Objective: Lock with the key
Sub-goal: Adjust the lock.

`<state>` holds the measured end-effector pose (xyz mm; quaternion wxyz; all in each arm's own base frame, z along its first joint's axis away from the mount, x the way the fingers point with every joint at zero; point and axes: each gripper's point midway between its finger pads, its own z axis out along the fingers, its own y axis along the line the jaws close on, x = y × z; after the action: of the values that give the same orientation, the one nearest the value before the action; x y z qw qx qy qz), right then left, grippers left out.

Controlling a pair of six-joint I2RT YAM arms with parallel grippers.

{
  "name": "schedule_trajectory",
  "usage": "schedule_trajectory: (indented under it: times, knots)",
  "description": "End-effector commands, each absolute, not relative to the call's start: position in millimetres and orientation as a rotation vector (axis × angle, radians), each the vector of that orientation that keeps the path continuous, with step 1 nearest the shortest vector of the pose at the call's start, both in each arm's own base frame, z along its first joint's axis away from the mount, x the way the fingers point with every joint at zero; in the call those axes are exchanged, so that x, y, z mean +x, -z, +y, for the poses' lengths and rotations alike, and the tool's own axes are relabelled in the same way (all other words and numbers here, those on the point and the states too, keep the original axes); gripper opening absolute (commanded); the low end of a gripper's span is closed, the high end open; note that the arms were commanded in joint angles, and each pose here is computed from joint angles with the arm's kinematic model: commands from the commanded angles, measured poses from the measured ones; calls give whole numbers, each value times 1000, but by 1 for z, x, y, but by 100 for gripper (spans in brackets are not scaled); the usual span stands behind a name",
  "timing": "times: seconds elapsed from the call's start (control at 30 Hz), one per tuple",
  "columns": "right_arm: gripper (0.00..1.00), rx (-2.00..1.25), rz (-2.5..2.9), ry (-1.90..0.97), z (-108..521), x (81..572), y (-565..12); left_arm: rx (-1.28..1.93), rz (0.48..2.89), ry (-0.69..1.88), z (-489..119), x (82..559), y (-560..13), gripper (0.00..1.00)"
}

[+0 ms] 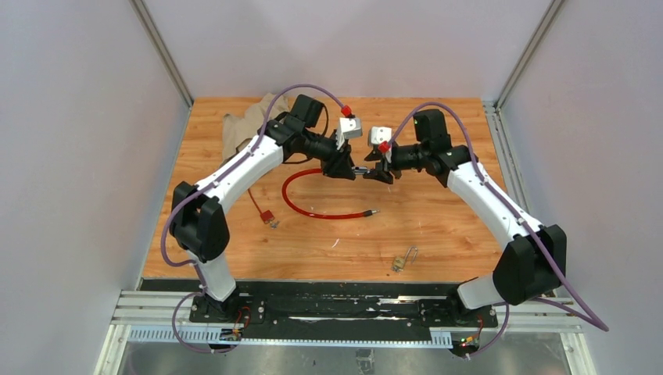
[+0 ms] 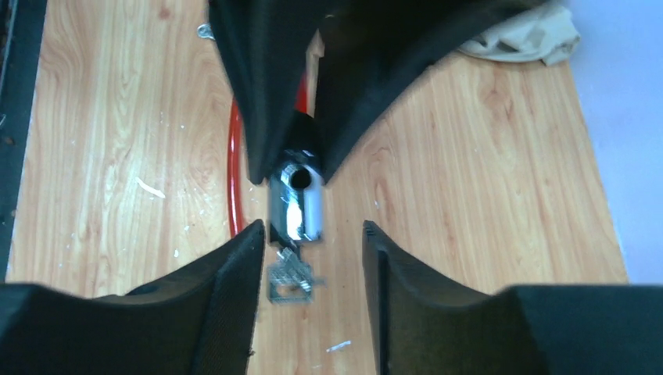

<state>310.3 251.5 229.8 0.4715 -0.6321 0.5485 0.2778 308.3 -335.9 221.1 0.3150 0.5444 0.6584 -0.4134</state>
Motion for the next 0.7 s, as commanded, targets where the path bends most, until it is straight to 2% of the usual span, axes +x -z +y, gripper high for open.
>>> schedule_trajectory:
  times: [0.0, 0.1, 0.17, 0.4, 0.67]
  knots:
    - [56, -1407, 1396, -768, 235, 312, -252, 1447, 1661, 1000, -327, 304, -234, 0]
    - [62, -1390, 1375, -814, 227, 308, -257, 1453, 1653, 1007, -326, 300, -234, 0]
    - [62, -1405, 1361, -812, 224, 304, -254, 1453, 1648, 1015, -326, 299, -234, 1]
    - [52, -1425, 1344, -918, 232, 291, -249, 1440, 1643, 1014, -326, 299, -237, 0]
    - [46, -1518, 1342, -783, 235, 288, -227, 1435, 1640, 1054, -328, 293, -240, 0]
